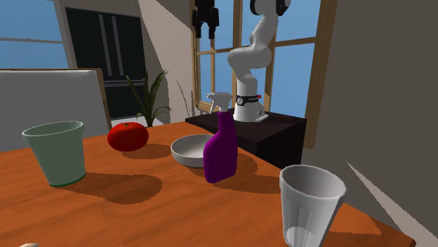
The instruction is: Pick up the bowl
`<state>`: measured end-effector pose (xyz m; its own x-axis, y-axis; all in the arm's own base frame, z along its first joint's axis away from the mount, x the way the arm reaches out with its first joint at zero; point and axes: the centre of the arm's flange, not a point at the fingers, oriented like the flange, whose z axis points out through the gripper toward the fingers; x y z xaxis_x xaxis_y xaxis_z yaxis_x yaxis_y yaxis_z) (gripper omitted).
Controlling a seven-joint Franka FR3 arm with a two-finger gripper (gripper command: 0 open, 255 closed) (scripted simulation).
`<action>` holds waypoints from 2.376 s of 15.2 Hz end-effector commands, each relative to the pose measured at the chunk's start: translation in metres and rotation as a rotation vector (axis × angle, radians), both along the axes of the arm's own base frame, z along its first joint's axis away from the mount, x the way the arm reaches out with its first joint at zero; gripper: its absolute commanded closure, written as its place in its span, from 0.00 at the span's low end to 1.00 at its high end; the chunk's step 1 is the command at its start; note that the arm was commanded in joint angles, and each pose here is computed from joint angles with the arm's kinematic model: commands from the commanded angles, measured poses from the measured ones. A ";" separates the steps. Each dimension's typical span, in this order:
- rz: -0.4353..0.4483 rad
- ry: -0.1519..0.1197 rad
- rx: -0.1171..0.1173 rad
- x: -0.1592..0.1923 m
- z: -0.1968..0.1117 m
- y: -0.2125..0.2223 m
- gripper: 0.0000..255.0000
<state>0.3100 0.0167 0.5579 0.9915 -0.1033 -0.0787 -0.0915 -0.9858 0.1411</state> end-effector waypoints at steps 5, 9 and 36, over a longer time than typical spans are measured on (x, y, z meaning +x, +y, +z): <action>0.000 -0.013 0.030 0.021 -0.046 0.005 0.00; -0.001 -0.026 0.061 0.043 -0.091 0.012 0.00; -0.003 -0.092 0.213 0.163 -0.341 0.067 0.00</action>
<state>0.4717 0.0834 0.2230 0.9952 -0.0975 -0.0089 -0.0979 -0.9920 -0.0792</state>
